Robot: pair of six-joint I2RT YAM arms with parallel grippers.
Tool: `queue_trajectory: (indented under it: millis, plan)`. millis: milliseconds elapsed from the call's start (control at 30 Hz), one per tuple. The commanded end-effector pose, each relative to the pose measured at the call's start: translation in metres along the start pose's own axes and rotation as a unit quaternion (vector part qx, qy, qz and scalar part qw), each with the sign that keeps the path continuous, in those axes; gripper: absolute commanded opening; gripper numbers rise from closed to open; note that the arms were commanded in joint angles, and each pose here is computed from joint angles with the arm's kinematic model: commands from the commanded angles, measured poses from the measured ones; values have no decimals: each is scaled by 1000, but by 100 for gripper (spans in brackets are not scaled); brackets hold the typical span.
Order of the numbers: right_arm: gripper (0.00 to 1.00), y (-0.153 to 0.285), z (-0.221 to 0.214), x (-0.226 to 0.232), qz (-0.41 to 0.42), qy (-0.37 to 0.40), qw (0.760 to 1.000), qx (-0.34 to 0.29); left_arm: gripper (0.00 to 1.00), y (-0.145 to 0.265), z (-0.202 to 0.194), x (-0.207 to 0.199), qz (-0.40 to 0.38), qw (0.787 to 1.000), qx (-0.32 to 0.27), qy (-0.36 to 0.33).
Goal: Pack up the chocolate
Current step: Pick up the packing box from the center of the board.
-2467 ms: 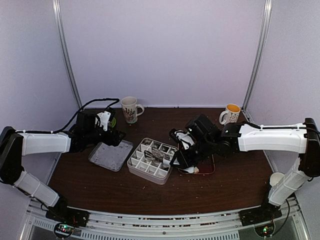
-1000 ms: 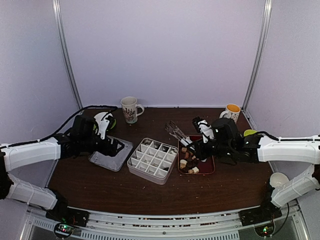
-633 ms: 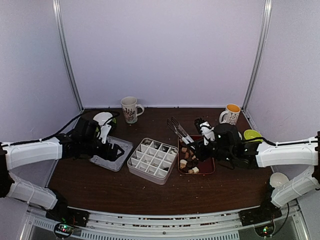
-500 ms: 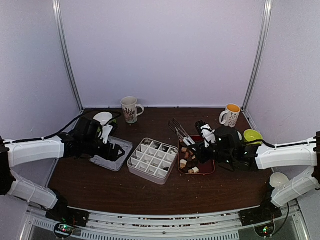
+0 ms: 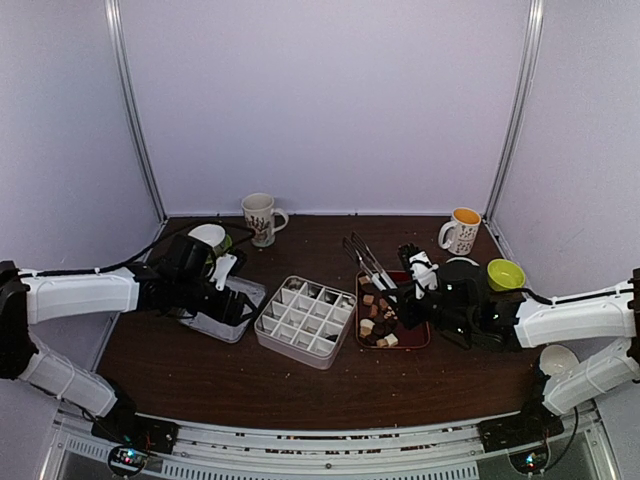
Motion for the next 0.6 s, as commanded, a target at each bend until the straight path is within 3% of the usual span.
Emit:
queue_trajectory:
  millis: [0, 567]
  plan:
    - [33, 6, 26, 2, 6, -8, 999, -52, 67, -4, 12, -13, -26, 1000, -5, 1]
    - [33, 7, 27, 2, 5, 0, 999, -50, 47, -55, 28, -4, 12, 999, 34, 35]
Point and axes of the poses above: each gripper's point midway between its finger pads, its own y axis back along the fingers, its own x axis along the line the jaws close on, z = x × y, the point moved 3 cm from there along y, back along the fingers, and after that the axes turned 1 degree about y, right-handed, at the moved point
